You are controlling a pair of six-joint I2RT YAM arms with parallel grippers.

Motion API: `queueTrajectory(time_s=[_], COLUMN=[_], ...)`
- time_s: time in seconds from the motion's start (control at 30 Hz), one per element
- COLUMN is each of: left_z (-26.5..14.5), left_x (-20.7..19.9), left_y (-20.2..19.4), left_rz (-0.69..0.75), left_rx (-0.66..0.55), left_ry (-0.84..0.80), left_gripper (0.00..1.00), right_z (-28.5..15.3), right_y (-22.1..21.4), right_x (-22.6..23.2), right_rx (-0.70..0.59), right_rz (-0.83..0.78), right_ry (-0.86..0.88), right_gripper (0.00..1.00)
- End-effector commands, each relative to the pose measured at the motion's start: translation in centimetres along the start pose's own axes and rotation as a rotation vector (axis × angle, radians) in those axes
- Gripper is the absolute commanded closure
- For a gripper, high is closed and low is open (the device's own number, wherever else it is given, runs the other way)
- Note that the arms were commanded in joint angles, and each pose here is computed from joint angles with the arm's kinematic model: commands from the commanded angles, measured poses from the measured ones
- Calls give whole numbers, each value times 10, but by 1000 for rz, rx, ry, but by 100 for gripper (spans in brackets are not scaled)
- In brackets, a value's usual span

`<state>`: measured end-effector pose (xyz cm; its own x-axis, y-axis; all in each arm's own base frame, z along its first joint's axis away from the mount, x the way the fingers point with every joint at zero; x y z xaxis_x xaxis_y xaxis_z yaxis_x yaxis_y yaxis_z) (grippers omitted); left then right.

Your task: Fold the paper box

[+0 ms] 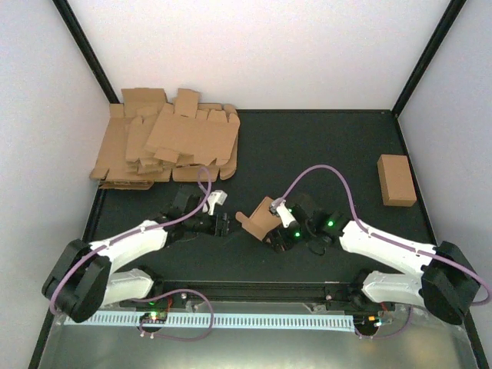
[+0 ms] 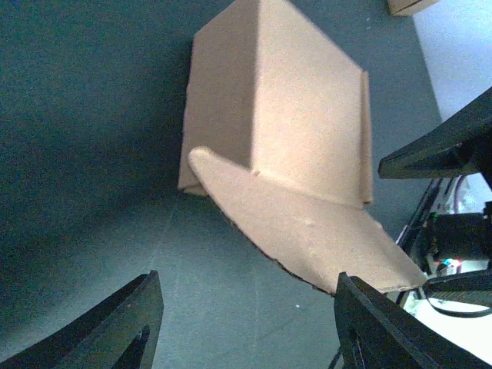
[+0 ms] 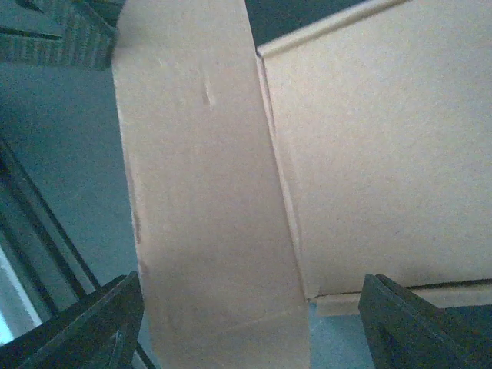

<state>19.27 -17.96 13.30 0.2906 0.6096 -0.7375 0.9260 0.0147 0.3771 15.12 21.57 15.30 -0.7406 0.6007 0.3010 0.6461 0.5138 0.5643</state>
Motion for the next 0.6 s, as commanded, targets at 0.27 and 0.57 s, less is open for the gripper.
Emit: queueTrajectory(time_s=[0.27, 0.57], left_z=[12, 32], left_x=[20, 44], left_y=[-10, -15], left_rz=[7, -22], left_rx=[38, 55], left_ry=[49, 91], left_gripper=[40, 40], right_z=[9, -29], right_y=[-15, 5], right_x=[-4, -4], right_rx=[29, -124], right_rz=[26, 20], right_ry=[-82, -172], right_gripper=[16, 7])
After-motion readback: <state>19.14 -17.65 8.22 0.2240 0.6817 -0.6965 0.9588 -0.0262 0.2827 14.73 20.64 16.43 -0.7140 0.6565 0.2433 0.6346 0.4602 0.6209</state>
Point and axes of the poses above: each gripper's point midway between its finger pads, its own z axis out along the fingers, its own x axis along the line the jaws close on, y = z × x, the point moved 7 cm from there along -z, back along the fingers, and after that the axes turned 6 degrees about -z, right-handed, at the moved point
